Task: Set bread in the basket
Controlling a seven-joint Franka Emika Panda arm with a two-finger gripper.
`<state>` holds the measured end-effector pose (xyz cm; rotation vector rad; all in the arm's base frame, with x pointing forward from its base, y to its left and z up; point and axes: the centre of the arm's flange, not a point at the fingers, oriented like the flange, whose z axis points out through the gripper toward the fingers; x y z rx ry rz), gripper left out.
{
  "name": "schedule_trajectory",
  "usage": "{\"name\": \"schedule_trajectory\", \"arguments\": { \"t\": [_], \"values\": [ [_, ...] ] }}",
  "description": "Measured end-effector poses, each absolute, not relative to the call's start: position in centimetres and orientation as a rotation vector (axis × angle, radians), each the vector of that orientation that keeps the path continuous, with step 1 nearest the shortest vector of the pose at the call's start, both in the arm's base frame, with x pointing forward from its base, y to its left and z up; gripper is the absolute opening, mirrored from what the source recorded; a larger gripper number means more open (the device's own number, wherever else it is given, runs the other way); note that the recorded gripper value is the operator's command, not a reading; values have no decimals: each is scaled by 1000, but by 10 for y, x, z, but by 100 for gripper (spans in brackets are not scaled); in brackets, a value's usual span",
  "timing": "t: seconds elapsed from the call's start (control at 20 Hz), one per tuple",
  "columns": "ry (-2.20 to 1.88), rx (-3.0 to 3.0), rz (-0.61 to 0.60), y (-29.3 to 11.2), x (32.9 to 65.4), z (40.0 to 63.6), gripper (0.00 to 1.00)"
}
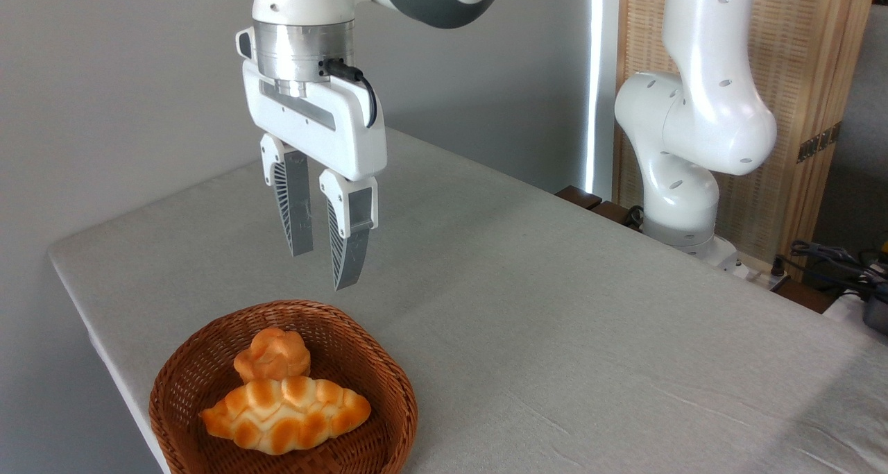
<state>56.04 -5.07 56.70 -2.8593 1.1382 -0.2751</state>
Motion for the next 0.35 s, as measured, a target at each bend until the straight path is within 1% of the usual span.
{"name": "schedule_trajectory", "arguments": {
  "t": [0.15, 0.35],
  "values": [
    [1115, -2874, -263, -52, 562, 563, 100],
    [1100, -2880, -264, -49, 562, 564, 100]
  ]
}}
